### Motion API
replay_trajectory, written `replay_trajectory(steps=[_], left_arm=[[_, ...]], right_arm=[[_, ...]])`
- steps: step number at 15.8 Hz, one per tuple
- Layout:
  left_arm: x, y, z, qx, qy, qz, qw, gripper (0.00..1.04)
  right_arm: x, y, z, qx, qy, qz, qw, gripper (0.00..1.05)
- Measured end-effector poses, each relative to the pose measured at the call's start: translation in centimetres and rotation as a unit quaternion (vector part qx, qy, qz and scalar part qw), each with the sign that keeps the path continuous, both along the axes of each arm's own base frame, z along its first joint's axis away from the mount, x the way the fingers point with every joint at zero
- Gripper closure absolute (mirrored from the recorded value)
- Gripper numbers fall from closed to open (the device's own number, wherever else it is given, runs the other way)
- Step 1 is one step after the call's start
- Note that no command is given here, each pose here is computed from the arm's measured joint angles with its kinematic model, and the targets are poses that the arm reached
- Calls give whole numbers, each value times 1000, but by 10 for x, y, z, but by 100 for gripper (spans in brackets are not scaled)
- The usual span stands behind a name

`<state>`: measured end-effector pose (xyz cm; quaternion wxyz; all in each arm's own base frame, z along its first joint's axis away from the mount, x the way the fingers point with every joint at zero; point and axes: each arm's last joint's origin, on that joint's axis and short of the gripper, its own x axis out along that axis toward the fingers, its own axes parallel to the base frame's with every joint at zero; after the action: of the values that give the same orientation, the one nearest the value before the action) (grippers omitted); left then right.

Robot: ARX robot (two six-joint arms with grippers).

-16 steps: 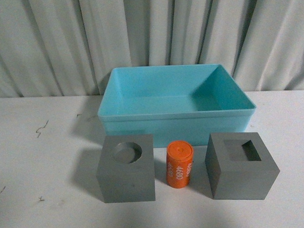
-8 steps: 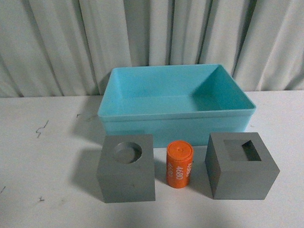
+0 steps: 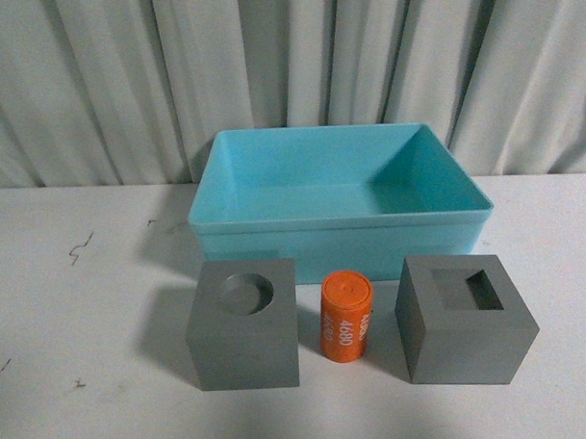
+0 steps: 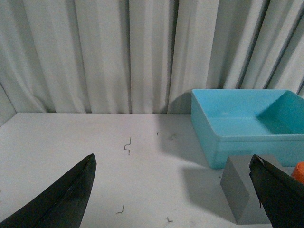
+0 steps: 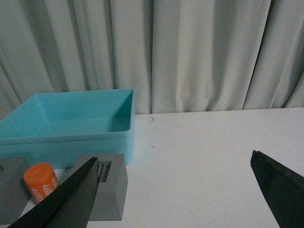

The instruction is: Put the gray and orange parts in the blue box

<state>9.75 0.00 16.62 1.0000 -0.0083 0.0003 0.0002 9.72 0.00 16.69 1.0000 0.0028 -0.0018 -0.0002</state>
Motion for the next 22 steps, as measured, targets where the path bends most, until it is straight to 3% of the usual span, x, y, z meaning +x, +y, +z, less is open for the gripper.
replay_trajectory(steps=[15,16,17,18,19,21,22], left_arm=[[0,0,0,0,0,0,1000,7],[0,0,0,1,0,0,1000,17],[0,0,0,0,0,0,1000,29],[0,0,0,0,0,0,1000,17],[0,0,0,0,0,0,1000,6],[0,0,0,1,0,0,1000,7],[0,0,0,1,0,0,1000,7]], right_arm=[[0,0,0,0,0,0,1000,8],[0,0,0,0,0,0,1000,20],[0,0,0,-2,0,0,1000,11],[0,0,0,-2,0,0,1000,5],[0,0,0,-2,0,0,1000,7],[0,0,-2,3,17,6,1000,6],[4,-5,-1,39,122,36,991,6]])
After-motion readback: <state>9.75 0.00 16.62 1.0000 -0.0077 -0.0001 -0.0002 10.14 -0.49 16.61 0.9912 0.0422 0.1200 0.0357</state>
